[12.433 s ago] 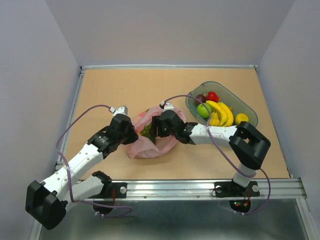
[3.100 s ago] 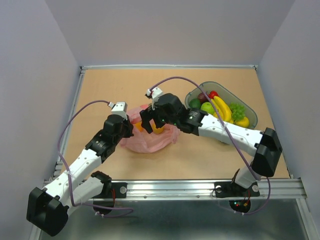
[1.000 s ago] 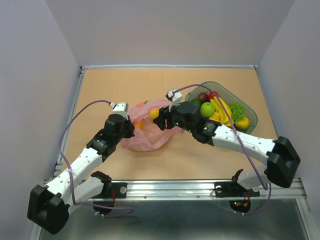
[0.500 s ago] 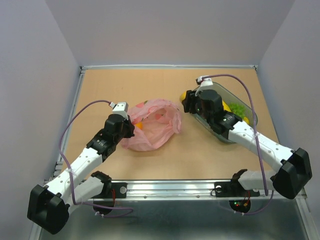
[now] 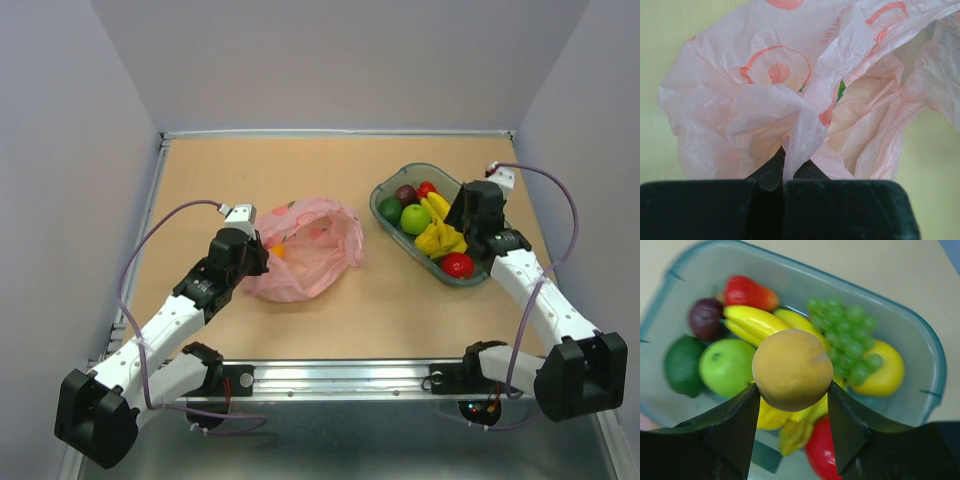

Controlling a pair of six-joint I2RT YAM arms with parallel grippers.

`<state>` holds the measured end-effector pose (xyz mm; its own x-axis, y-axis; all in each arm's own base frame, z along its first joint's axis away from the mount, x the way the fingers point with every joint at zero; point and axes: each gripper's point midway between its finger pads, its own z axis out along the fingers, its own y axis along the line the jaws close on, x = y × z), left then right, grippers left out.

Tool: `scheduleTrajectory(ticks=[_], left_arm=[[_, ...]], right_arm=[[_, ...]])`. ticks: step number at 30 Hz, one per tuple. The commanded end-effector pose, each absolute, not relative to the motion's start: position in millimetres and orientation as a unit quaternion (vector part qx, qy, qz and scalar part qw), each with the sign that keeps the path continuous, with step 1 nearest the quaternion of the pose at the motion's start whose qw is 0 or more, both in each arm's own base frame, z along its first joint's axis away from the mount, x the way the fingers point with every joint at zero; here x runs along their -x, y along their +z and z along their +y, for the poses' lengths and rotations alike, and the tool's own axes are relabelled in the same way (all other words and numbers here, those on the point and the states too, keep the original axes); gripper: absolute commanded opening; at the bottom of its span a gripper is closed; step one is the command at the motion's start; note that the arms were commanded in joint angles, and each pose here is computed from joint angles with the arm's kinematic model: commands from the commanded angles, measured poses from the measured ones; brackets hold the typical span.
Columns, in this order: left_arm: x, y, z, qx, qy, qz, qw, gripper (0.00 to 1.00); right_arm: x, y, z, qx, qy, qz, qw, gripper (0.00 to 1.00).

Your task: Untie the knot of the plastic bag and take out the fruit

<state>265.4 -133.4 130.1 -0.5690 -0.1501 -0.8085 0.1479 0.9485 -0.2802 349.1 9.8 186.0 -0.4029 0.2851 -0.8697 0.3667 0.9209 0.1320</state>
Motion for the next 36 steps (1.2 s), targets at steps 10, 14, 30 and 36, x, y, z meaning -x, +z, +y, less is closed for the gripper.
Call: scheduleTrajectory(ticks=[10,14,30,36], left_arm=[[-275,147,-134,0.009,-0.165,0.857,0.488,0.00],[-274,147,-134,0.010,-0.165,0.857,0.488,0.00],[-260,184,-130,0.150,-0.211,0.854,0.452,0.85],[-255,191,-123,0.216,-0.209,0.849,0.434,0.89]], right_arm=[[-285,104,-46,-0.324,-0.084,0.866,0.373,0.06],[-282,98,-54,-0.342,-0.094,0.862,0.361,0.38],[-305,202,-23,-0.248,0.012,0.849,0.466,1.00],[-305,212,2,-0.197,0.071,0.856,0.472,1.00]])
